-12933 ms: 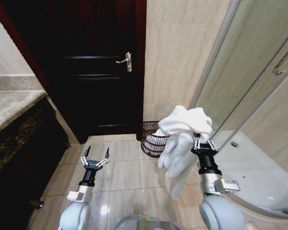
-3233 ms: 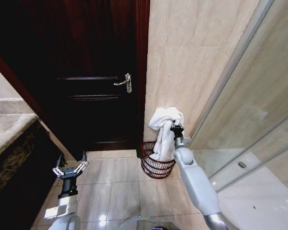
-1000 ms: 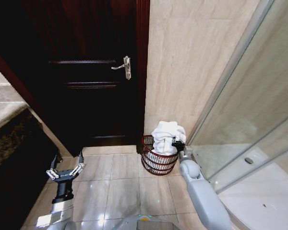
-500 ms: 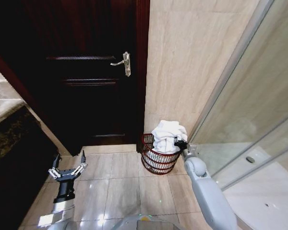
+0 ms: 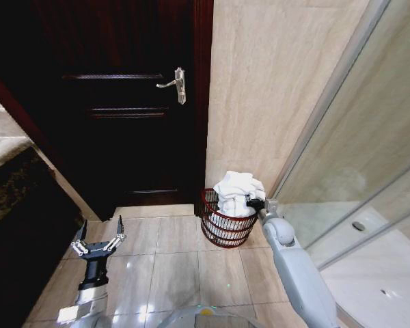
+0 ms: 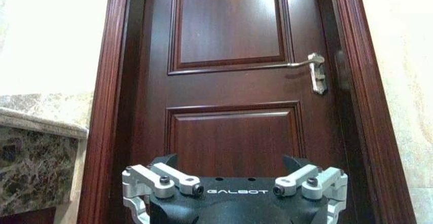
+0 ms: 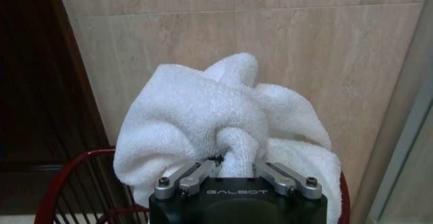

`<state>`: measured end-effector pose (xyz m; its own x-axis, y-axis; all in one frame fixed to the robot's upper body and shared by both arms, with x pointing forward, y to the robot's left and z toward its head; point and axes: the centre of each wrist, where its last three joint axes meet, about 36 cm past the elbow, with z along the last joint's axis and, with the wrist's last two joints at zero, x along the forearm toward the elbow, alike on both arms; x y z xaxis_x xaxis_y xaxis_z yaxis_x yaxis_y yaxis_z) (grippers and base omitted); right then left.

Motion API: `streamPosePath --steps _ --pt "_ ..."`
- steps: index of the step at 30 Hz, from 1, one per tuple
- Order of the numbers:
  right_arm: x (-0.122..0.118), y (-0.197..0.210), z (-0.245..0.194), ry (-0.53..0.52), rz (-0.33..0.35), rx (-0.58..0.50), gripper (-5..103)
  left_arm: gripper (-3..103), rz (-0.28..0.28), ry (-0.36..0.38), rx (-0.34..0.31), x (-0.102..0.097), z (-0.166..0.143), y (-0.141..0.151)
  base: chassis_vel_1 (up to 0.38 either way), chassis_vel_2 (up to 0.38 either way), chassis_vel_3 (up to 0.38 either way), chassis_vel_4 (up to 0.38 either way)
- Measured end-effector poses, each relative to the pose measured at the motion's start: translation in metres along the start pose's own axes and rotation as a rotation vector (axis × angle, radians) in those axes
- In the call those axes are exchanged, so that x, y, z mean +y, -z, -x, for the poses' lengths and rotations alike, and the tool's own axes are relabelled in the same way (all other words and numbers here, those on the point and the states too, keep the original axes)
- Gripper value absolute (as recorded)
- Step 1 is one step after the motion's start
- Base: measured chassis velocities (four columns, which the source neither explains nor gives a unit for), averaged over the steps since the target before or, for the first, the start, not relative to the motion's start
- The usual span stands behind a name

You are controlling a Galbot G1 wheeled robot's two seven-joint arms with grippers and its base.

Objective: Discard the used towel into the hamper.

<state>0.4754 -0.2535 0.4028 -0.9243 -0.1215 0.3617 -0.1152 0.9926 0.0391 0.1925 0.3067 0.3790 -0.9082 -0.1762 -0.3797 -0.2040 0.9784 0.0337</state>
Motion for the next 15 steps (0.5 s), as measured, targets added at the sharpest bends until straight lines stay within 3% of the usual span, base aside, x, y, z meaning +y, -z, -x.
streamPosePath --steps 8,11,15 --pt "0.000 0.001 -0.002 0.020 -0.009 0.033 12 100 0.003 0.013 -0.005 0.001 0.001 -0.001 0.000 0.000 0.000 0.000" --pt "-0.003 0.004 -0.003 0.035 -0.039 0.074 12 100 0.010 0.010 -0.024 0.002 0.004 0.009 0.000 0.000 0.000 0.000" --pt "-0.006 0.009 -0.002 0.063 -0.029 0.119 12 100 0.005 0.018 -0.037 0.002 0.004 0.020 0.000 0.000 0.000 0.000"
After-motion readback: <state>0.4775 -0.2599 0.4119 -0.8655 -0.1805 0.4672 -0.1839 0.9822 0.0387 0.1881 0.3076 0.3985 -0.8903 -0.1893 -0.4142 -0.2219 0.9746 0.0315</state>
